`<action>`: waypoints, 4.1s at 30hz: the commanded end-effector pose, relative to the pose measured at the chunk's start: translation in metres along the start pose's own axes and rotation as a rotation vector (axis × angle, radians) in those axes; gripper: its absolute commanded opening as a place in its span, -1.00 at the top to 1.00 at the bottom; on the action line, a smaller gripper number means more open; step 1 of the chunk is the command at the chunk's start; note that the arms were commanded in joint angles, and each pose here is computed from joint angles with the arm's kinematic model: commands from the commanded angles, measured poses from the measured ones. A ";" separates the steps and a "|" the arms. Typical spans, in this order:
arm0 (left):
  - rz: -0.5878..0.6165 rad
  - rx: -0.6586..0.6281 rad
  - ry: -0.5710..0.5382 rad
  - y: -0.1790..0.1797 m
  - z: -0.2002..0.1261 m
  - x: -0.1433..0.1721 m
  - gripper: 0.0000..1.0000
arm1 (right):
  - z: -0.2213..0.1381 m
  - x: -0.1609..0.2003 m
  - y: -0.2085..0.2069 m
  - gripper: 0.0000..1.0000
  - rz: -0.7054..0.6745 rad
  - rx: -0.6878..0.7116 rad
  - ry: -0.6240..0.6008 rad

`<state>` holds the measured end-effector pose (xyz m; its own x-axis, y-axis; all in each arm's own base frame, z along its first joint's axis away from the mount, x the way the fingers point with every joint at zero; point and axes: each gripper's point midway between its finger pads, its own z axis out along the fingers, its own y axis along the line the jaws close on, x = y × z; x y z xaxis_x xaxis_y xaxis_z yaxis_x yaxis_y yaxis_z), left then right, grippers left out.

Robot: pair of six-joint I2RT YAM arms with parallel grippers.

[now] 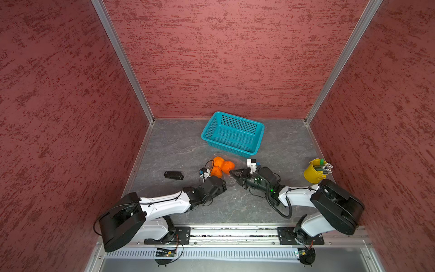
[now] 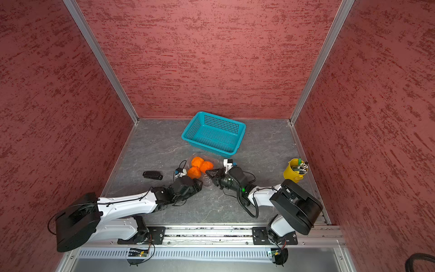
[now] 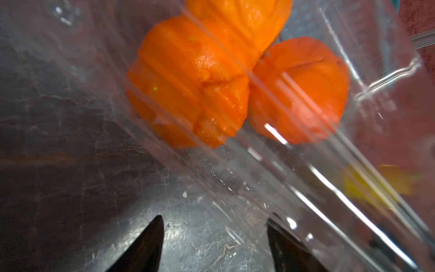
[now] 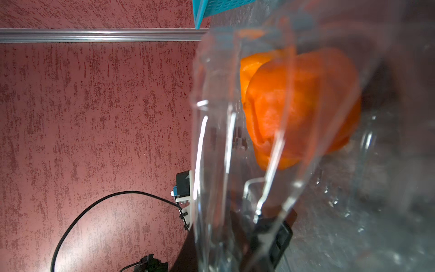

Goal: Take oranges out of containers
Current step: Open the packing box at the center of the board, then pick up the orange from the packing box.

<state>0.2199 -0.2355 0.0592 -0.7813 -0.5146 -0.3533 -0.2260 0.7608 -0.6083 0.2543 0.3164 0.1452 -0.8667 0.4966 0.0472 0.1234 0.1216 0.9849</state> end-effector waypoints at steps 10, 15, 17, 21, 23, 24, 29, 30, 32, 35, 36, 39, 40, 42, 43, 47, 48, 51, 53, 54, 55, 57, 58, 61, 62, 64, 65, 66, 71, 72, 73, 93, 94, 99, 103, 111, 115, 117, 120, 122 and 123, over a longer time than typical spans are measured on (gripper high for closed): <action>-0.092 -0.206 -0.081 0.073 -0.013 -0.031 0.02 | -0.004 0.006 0.021 0.63 0.117 -0.079 0.020; -0.083 -0.182 -0.112 0.065 -0.013 -0.055 0.04 | -0.003 0.007 0.021 0.63 0.115 -0.065 0.027; -0.079 -0.175 -0.107 0.061 -0.009 -0.061 0.05 | -0.002 0.008 0.019 0.63 0.120 -0.063 0.031; -0.067 -0.170 -0.100 0.056 -0.003 -0.065 0.07 | -0.004 0.008 0.015 0.63 0.144 -0.069 0.030; -0.064 -0.174 -0.097 0.056 0.000 -0.066 0.13 | -0.005 0.008 0.013 0.63 0.152 -0.073 0.030; -0.063 -0.172 -0.096 0.055 0.001 -0.068 0.20 | -0.006 0.008 0.012 0.63 0.157 -0.073 0.030; -0.066 -0.158 -0.098 0.047 0.007 -0.075 0.39 | -0.007 0.008 0.010 0.63 0.165 -0.080 0.029; -0.066 -0.160 -0.097 0.046 0.008 -0.076 0.41 | -0.007 0.008 0.011 0.63 0.165 -0.082 0.029; -0.069 -0.165 -0.093 0.044 0.009 -0.077 0.52 | -0.007 0.008 0.010 0.63 0.166 -0.082 0.029; -0.071 -0.167 -0.093 0.041 0.010 -0.080 0.65 | -0.008 0.008 0.009 0.63 0.169 -0.085 0.027; -0.074 -0.168 -0.092 0.041 0.010 -0.080 0.72 | -0.008 0.008 0.008 0.63 0.169 -0.087 0.026; -0.086 -0.174 -0.092 0.041 0.009 -0.082 0.98 | -0.009 0.007 0.007 0.63 0.176 -0.091 0.023; -0.088 -0.177 -0.093 0.041 0.008 -0.083 1.00 | -0.009 0.007 0.006 0.63 0.176 -0.093 0.023; -0.086 -0.180 -0.090 0.041 0.007 -0.083 1.00 | -0.009 0.007 0.006 0.63 0.177 -0.094 0.022; -0.086 -0.179 -0.089 0.040 0.007 -0.083 1.00 | -0.010 0.007 0.006 0.63 0.177 -0.092 0.022; -0.075 -0.196 -0.070 0.043 0.006 -0.079 1.00 | -0.013 -0.001 0.009 0.63 0.191 -0.118 0.004; -0.066 -0.205 -0.058 0.046 0.006 -0.077 1.00 | -0.014 -0.006 0.012 0.63 0.197 -0.135 -0.006; -0.051 -0.259 -0.024 0.060 0.004 -0.065 1.00 | -0.021 -0.026 0.024 0.63 0.220 -0.189 -0.035; -0.051 -0.277 -0.013 0.070 0.002 -0.057 1.00 | -0.023 -0.036 0.036 0.64 0.223 -0.228 -0.044; -0.055 -0.287 -0.009 0.075 0.001 -0.053 1.00 | -0.024 -0.040 0.041 0.64 0.221 -0.241 -0.048; -0.060 -0.297 -0.006 0.080 0.001 -0.050 1.00 | -0.024 -0.043 0.045 0.64 0.219 -0.248 -0.052; -0.063 -0.312 -0.004 0.087 -0.001 -0.047 1.00 | -0.024 -0.047 0.050 0.64 0.215 -0.252 -0.058; -0.058 -0.321 -0.004 0.089 -0.002 -0.045 1.00 | -0.024 -0.048 0.051 0.64 0.215 -0.254 -0.063; -0.049 -0.335 -0.006 0.093 -0.002 -0.044 1.00 | -0.026 -0.053 0.058 0.64 0.233 -0.285 -0.070; -0.048 -0.337 -0.005 0.093 -0.002 -0.043 1.00 | -0.026 -0.053 0.060 0.64 0.241 -0.294 -0.071; -0.041 -0.342 -0.005 0.093 -0.002 -0.043 1.00 | -0.027 -0.054 0.063 0.65 0.254 -0.311 -0.070; -0.039 -0.348 -0.005 0.094 -0.002 -0.043 1.00 | -0.027 -0.055 0.065 0.66 0.262 -0.316 -0.069; -0.036 -0.348 -0.004 0.094 -0.002 -0.042 1.00 | -0.028 -0.055 0.065 0.66 0.267 -0.321 -0.069; -0.025 -0.339 -0.009 0.087 -0.005 -0.046 1.00 | -0.028 -0.059 0.074 0.19 0.293 -0.374 -0.059; -0.022 -0.336 -0.012 0.085 -0.006 -0.048 1.00 | -0.026 -0.059 0.077 0.11 0.294 -0.380 -0.045; -0.017 -0.335 -0.013 0.083 -0.007 -0.049 1.00 | -0.024 -0.058 0.080 0.06 0.293 -0.385 -0.035; -0.016 -0.325 -0.044 0.072 -0.047 -0.060 0.57 | -0.057 -0.097 0.096 -0.45 0.105 -0.248 -0.153; -0.014 -0.319 -0.046 0.070 -0.048 -0.060 0.41 | -0.060 -0.099 0.098 -0.46 0.060 -0.215 -0.173; -0.009 -0.289 -0.071 0.061 -0.051 -0.067 -0.26 | -0.069 -0.105 0.110 -0.48 -0.260 0.064 -0.232; -0.001 -0.256 -0.100 0.048 -0.058 -0.078 -0.58 | -0.054 -0.080 0.111 -0.38 -0.543 0.286 -0.088; -0.061 -0.211 -0.215 0.043 -0.095 -0.129 -0.92 | -0.018 0.019 0.036 -0.48 -1.000 0.780 0.327; -0.159 -0.210 -0.242 0.063 -0.107 -0.150 -0.99 | -0.006 0.052 0.016 -0.54 -1.081 0.833 0.425; -0.196 -0.205 -0.254 0.071 -0.112 -0.158 -0.99 | 0.000 0.063 0.005 -0.55 -1.110 0.856 0.464; -0.222 -0.202 -0.273 0.077 -0.117 -0.167 -0.99 | 0.007 0.077 -0.013 -0.55 -1.102 0.869 0.525; -0.228 -0.193 -0.275 0.078 -0.118 -0.170 -0.99 | 0.010 0.082 -0.023 -0.55 -1.089 0.875 0.551; -0.230 -0.191 -0.274 0.079 -0.119 -0.171 -0.99 | 0.012 0.084 -0.027 -0.55 -1.086 0.877 0.560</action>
<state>0.2690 -0.0372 0.1556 -0.4821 -0.7656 -0.4259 -0.5295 0.6419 -0.5546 0.1845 0.3646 0.1223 -0.7804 -0.5033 -0.3711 -0.5988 0.7724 0.2117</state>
